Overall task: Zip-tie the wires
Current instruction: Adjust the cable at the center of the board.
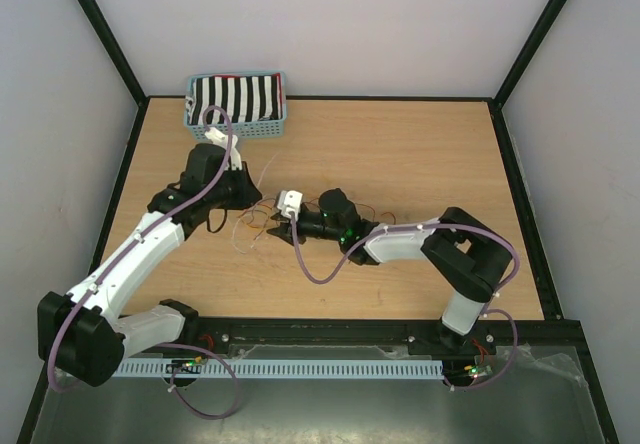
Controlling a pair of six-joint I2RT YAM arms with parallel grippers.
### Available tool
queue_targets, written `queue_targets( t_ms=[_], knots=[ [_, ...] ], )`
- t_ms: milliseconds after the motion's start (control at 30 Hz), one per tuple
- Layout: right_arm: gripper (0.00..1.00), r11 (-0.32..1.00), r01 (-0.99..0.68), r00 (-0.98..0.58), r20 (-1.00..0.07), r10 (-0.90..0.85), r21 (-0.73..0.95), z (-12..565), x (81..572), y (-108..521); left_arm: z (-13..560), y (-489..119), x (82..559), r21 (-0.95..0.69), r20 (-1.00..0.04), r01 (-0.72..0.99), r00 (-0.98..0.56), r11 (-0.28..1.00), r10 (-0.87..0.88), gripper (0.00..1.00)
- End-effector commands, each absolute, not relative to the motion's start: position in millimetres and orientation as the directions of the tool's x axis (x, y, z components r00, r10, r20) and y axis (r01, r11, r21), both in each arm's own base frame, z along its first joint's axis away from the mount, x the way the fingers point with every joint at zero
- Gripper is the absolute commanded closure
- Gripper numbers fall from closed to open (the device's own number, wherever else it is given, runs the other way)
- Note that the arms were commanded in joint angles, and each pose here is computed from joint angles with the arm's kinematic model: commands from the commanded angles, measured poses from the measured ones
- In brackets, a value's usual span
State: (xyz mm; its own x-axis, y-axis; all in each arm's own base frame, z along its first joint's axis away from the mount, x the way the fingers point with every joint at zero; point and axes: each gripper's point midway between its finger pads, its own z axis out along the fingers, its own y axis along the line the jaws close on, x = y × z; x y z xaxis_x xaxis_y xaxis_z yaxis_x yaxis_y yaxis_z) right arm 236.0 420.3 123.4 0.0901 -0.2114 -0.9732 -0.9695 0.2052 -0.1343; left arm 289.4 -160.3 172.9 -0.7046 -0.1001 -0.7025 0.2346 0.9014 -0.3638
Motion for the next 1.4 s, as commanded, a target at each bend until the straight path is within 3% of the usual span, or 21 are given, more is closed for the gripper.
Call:
queue_targets(
  t_ms=[0, 300, 567, 600, 933, 1300, 1367],
  knots=[
    [0.52, 0.214, -0.967, 0.104, -0.983, -0.153, -0.136, 139, 241, 436, 187, -165, 297, -0.370, -0.724, 0.241, -0.680, 0.897, -0.116, 1.00],
    [0.55, 0.251, -0.959, 0.094, -0.985, -0.147, -0.129, 133, 250, 441, 190, -166, 297, -0.372, -0.729, 0.247, -0.674, 0.895, -0.118, 1.00],
    [0.99, 0.304, -0.937, 0.123, -0.978, -0.171, -0.171, 139, 254, 423, 182, -159, 300, -0.331, -0.733, 0.229, -0.674, 0.915, -0.096, 1.00],
    [1.00, 0.318, -0.931, 0.123, -0.976, -0.182, -0.177, 140, 255, 419, 180, -156, 301, -0.322, -0.730, 0.222, -0.677, 0.920, -0.092, 1.00],
    [1.00, 0.382, -0.905, 0.085, -0.958, -0.274, -0.189, 132, 255, 372, 173, -140, 306, -0.292, -0.732, 0.185, -0.675, 0.938, -0.095, 1.00],
    [1.00, 0.394, -0.903, 0.056, -0.957, -0.284, -0.170, 128, 258, 374, 179, -143, 306, -0.313, -0.733, 0.196, -0.673, 0.929, -0.105, 1.00],
    [0.95, 0.398, -0.900, 0.063, -0.956, -0.285, -0.177, 132, 260, 373, 180, -143, 306, -0.311, -0.734, 0.200, -0.671, 0.929, -0.102, 1.00]
  ],
)
